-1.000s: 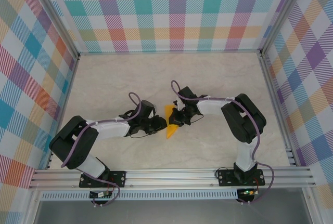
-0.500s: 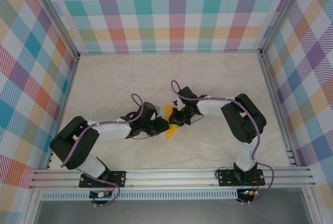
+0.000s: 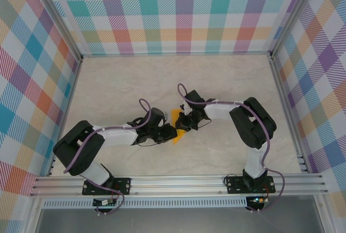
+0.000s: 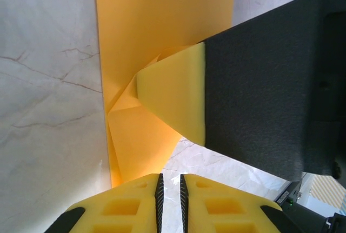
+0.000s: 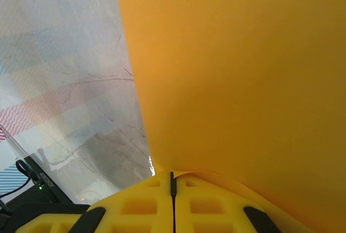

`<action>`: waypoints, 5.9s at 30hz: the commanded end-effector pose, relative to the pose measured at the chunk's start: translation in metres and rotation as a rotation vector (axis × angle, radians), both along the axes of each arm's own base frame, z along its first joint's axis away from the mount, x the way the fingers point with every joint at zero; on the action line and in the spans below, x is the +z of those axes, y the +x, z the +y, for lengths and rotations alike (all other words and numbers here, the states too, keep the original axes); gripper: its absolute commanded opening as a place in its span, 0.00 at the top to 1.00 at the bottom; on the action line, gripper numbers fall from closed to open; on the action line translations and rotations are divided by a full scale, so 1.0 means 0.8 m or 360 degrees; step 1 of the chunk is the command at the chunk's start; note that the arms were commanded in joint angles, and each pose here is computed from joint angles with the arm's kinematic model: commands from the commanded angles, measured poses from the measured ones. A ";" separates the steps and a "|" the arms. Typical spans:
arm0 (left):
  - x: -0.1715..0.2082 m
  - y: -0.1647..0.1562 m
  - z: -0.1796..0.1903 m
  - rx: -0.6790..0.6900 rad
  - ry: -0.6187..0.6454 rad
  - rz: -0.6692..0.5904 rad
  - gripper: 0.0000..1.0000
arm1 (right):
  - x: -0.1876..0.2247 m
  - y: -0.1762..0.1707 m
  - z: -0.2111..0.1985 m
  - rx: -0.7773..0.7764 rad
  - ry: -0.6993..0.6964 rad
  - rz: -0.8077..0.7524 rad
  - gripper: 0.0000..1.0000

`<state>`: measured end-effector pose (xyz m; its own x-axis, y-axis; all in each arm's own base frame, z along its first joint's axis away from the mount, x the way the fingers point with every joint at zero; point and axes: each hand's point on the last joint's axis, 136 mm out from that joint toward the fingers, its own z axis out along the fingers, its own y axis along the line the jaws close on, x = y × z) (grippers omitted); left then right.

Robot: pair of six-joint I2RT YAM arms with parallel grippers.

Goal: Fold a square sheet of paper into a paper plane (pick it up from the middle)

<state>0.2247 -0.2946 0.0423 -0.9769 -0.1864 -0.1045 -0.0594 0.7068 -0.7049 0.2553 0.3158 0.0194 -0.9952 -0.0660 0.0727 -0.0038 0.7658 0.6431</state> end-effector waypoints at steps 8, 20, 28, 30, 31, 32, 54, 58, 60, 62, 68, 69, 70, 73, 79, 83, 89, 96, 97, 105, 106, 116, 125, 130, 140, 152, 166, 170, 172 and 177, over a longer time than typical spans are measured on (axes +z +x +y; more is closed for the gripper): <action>-0.025 -0.010 0.002 -0.0024 0.0093 0.0068 0.83 | -0.007 0.004 0.002 0.0008 -0.0021 0.0005 0.94; -0.018 -0.007 0.004 -0.0020 0.0121 0.0048 0.83 | -0.005 0.007 0.003 -0.0002 -0.0026 -0.0002 0.94; 0.020 -0.002 0.001 -0.0023 0.0042 -0.0078 0.82 | -0.006 0.006 0.003 0.0001 -0.0028 -0.0001 0.94; 0.022 -0.002 -0.003 -0.0038 0.0018 -0.0082 0.82 | -0.006 0.006 0.002 -0.0002 -0.0030 -0.0002 0.94; 0.022 -0.002 -0.005 -0.0043 0.0010 -0.0077 0.82 | -0.006 0.007 0.002 -0.0003 -0.0030 -0.0003 0.94; 0.021 -0.003 -0.007 -0.0050 0.0009 -0.0074 0.82 | -0.006 0.007 0.003 -0.0004 -0.0029 -0.0003 0.94; -0.022 -0.009 -0.009 -0.0064 0.0149 0.0021 0.83 | -0.008 0.009 0.002 -0.0016 -0.0034 -0.0018 0.94; -0.025 -0.009 -0.008 -0.0062 0.0156 0.0028 0.83 | -0.007 0.009 0.002 -0.0015 -0.0027 -0.0020 0.94; -0.025 -0.009 -0.009 -0.0062 0.0158 0.0027 0.82 | -0.006 0.009 0.003 -0.0014 -0.0023 -0.0024 0.94; -0.026 -0.008 -0.008 -0.0058 0.0163 0.0027 0.83 | -0.007 0.010 0.003 -0.0017 -0.0025 -0.0025 0.94; -0.032 -0.011 -0.004 -0.0056 0.0197 0.0043 0.83 | -0.010 0.009 0.002 -0.0021 -0.0034 -0.0018 0.94; -0.033 -0.011 -0.003 -0.0059 0.0205 0.0043 0.83 | -0.010 0.010 0.002 -0.0023 -0.0034 -0.0019 0.94; -0.035 -0.011 -0.001 -0.0053 0.0215 0.0049 0.83 | -0.010 0.010 0.002 -0.0023 -0.0033 -0.0018 0.94; -0.038 -0.012 0.002 -0.0050 0.0236 0.0060 0.83 | -0.010 0.010 0.002 -0.0025 -0.0034 -0.0017 0.94; -0.046 -0.015 0.010 -0.0033 0.0295 0.0084 0.84 | -0.006 0.011 0.004 -0.0028 -0.0024 -0.0020 0.91; -0.051 -0.017 0.019 -0.0016 0.0349 0.0099 0.86 | 0.012 0.013 0.002 -0.0044 -0.0013 -0.0068 0.83; -0.056 -0.020 0.025 -0.0006 0.0391 0.0115 0.89 | 0.040 0.020 -0.025 -0.0137 -0.0090 -0.0233 0.75; -0.061 -0.021 0.028 -0.0004 0.0423 0.0135 0.89 | 0.049 -0.002 -0.032 -0.0147 0.0042 -0.0259 0.79; -0.061 -0.020 0.028 -0.0001 0.0427 0.0136 0.89 | 0.049 -0.006 -0.029 -0.0132 0.0080 -0.0245 0.82; -0.062 -0.020 0.028 -0.0004 0.0440 0.0144 0.91 | 0.031 -0.028 -0.013 -0.0053 0.0205 -0.0118 0.92; -0.063 -0.020 0.028 -0.0003 0.0442 0.0146 0.91 | 0.030 -0.029 -0.012 -0.0049 0.0209 -0.0112 0.92; -0.064 -0.021 0.031 0.0004 0.0468 0.0155 0.92 | 0.010 -0.027 -0.012 -0.0029 0.0148 -0.0079 0.93; -0.067 -0.023 0.039 0.0018 0.0524 0.0171 0.92 | -0.005 -0.020 -0.024 -0.0020 0.0049 -0.0121 0.93; -0.069 -0.025 0.043 0.0020 0.0542 0.0185 0.92 | -0.014 -0.014 -0.034 -0.0036 -0.0007 -0.0129 0.93; -0.077 -0.033 0.054 0.0022 0.0611 0.0229 0.92 | -0.024 0.010 -0.065 -0.0139 -0.0101 -0.0169 0.93; -0.080 -0.036 0.055 0.0013 0.0620 0.0244 0.92 | -0.034 0.059 -0.131 -0.0392 -0.0261 -0.0213 0.93; -0.075 -0.031 0.048 0.0006 0.0586 0.0215 0.92 | 0.051 0.061 -0.111 -0.0367 -0.0045 -0.0427 0.92; -0.074 -0.030 0.046 0.0000 0.0584 0.0214 0.92 | 0.050 0.034 -0.076 -0.0243 0.0043 -0.0341 0.92; -0.074 -0.029 0.046 0.0001 0.0584 0.0213 0.92 | 0.045 0.024 -0.061 -0.0196 0.0077 -0.0301 0.92; -0.071 -0.029 0.044 -0.0002 0.0580 0.0208 0.92 | 0.030 0.010 -0.037 -0.0128 0.0110 -0.0214 0.92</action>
